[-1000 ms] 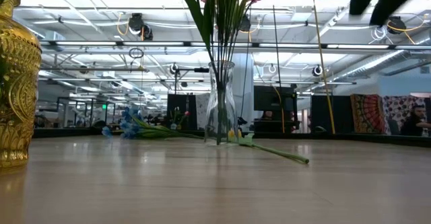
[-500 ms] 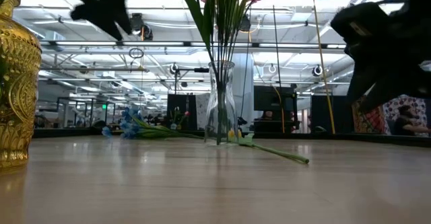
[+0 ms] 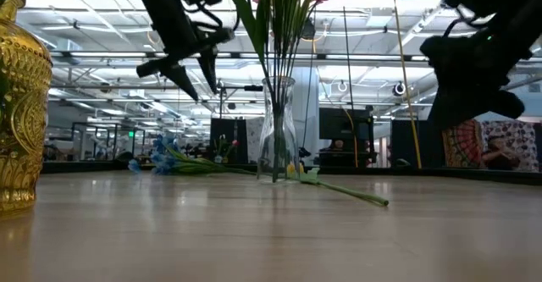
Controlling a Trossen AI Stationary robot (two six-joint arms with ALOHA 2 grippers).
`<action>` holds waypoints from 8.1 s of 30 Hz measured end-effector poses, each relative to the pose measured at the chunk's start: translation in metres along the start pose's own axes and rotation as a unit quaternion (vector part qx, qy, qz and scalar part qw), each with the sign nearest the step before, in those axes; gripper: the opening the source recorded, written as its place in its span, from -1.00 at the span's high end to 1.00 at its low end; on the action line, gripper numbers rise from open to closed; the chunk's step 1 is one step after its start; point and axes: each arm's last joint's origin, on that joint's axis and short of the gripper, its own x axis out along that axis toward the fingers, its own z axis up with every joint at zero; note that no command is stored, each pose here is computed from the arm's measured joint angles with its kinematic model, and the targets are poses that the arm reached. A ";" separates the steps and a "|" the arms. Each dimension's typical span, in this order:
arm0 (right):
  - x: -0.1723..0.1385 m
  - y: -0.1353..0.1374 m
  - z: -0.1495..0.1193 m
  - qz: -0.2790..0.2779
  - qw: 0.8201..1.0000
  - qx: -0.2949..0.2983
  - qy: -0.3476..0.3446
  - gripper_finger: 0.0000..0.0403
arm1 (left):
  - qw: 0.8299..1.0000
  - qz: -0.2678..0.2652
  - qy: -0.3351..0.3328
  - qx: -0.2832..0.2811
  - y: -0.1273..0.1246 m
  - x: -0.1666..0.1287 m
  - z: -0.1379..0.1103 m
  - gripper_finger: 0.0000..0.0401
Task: Sort flowers into vase by color
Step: Put the blue flowers into the yellow vase
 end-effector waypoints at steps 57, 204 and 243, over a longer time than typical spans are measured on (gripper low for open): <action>0.012 -0.035 0.053 0.014 0.986 -0.168 0.018 0.82 | 0.880 0.106 0.084 -0.455 0.017 0.136 0.007 0.08; 0.012 -0.033 0.054 0.016 0.999 -0.030 0.012 0.82 | 0.905 -0.335 -0.179 0.190 0.054 -0.181 -0.100 0.93; 0.012 -0.035 0.052 0.005 0.999 0.023 0.026 0.82 | 0.764 -0.584 0.154 0.227 0.076 -0.247 -0.166 0.93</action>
